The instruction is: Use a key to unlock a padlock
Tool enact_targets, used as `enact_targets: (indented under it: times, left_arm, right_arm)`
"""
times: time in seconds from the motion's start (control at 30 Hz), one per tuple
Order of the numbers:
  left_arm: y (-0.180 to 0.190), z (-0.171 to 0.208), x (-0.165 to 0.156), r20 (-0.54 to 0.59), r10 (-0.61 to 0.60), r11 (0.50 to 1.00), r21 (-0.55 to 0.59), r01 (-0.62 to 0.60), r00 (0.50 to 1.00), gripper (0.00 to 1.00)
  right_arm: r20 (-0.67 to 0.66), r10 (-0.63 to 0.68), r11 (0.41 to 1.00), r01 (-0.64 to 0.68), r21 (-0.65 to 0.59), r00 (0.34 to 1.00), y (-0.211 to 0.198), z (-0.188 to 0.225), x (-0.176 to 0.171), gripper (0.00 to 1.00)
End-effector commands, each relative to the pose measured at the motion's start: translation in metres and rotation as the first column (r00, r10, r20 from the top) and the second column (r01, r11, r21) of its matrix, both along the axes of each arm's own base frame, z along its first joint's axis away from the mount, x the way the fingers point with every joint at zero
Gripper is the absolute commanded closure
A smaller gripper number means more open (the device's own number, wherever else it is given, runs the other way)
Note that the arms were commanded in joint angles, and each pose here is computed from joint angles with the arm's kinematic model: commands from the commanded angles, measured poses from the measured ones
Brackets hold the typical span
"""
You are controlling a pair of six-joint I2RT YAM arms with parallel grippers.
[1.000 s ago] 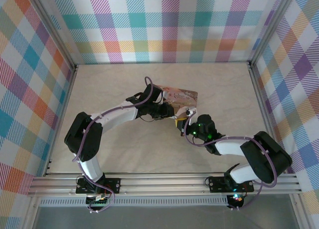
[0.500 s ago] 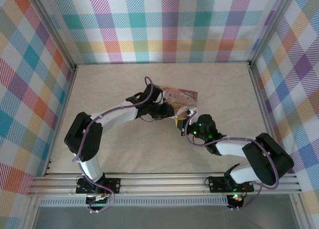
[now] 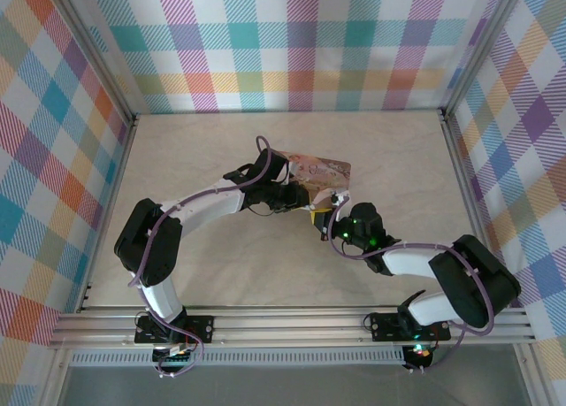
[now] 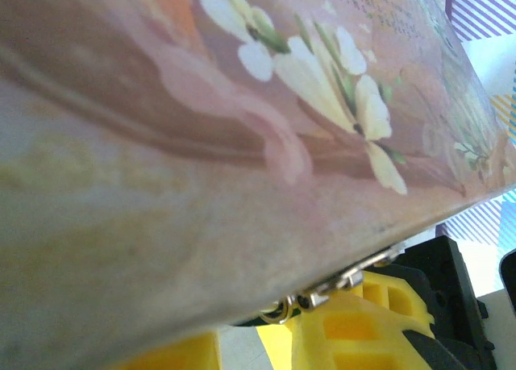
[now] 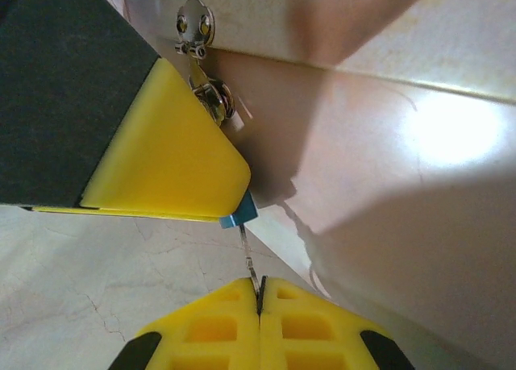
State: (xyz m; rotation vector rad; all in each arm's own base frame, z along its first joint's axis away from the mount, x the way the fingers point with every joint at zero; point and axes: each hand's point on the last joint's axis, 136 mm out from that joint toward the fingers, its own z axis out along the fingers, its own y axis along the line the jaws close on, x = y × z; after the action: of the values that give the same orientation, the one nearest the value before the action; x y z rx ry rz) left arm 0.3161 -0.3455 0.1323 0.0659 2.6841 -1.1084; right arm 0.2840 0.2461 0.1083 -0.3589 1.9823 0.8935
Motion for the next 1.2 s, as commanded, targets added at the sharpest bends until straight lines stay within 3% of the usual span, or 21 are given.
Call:
enact_targets:
  times: [0.0, 0.7, 1.17]
  left_arm:
    - [-0.017, 0.026, -0.003, 0.033, -0.039, 0.997, -0.07, 0.041, 0.999, 0.82]
    - [-0.012, 0.031, -0.008, 0.031, -0.037, 0.997, -0.071, 0.039, 0.999, 0.83]
    - [-0.012, 0.025, -0.01, 0.021, -0.044, 0.997, -0.057, 0.045, 0.999, 0.83]
  right_arm:
    - [0.077, -0.002, 0.998, -0.003, 0.066, 0.997, 0.009, 0.026, 0.011, 0.98]
    - [0.168, -0.029, 1.0, 0.028, 0.007, 0.985, 0.009, 0.018, 0.028, 0.97]
    - [0.213, -0.013, 0.997, -0.003, 0.076, 0.977, 0.015, 0.046, 0.028, 0.97]
